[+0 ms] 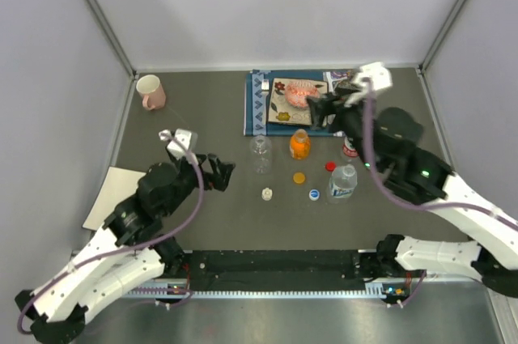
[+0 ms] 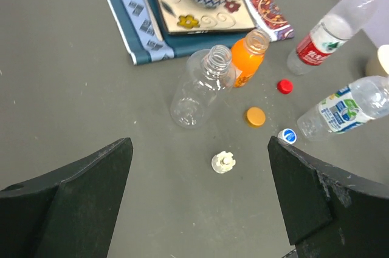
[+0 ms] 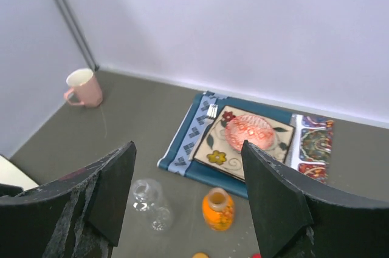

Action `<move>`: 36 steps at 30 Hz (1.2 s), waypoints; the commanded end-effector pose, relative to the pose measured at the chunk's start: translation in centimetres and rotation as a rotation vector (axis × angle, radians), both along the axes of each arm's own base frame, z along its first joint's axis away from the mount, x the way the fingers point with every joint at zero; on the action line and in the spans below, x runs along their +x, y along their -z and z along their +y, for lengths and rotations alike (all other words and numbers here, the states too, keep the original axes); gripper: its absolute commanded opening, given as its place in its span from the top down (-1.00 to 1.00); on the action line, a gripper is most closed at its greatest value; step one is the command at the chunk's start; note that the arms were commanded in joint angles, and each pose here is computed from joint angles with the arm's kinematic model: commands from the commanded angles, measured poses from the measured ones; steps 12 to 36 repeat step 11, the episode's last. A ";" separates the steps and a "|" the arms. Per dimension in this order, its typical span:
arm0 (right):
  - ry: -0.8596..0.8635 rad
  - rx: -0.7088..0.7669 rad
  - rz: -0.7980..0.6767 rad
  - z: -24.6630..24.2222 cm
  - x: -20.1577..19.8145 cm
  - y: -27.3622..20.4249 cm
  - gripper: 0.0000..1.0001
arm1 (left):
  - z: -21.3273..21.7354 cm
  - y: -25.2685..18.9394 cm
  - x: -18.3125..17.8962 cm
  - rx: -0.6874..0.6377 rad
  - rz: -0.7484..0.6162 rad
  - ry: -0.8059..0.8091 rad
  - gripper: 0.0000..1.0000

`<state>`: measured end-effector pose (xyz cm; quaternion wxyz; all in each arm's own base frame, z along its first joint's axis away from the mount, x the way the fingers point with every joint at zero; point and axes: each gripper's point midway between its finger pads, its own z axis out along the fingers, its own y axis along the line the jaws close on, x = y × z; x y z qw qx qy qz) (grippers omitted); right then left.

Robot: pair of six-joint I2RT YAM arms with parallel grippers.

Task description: Unscrew the bottle caps

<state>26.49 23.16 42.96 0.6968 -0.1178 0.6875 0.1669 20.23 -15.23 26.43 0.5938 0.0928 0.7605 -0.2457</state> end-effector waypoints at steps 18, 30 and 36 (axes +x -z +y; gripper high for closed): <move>0.090 0.001 0.044 -9.0 -4.5 2.3 -0.56 | -2.0 -2.4 2.7 -0.126 0.096 -0.091 -0.98; 0.090 0.001 0.044 -9.0 -4.5 2.3 -0.56 | -2.0 -2.4 2.7 -0.126 0.096 -0.091 -0.98; 0.090 0.001 0.044 -9.0 -4.5 2.3 -0.56 | -2.0 -2.4 2.7 -0.126 0.096 -0.091 -0.98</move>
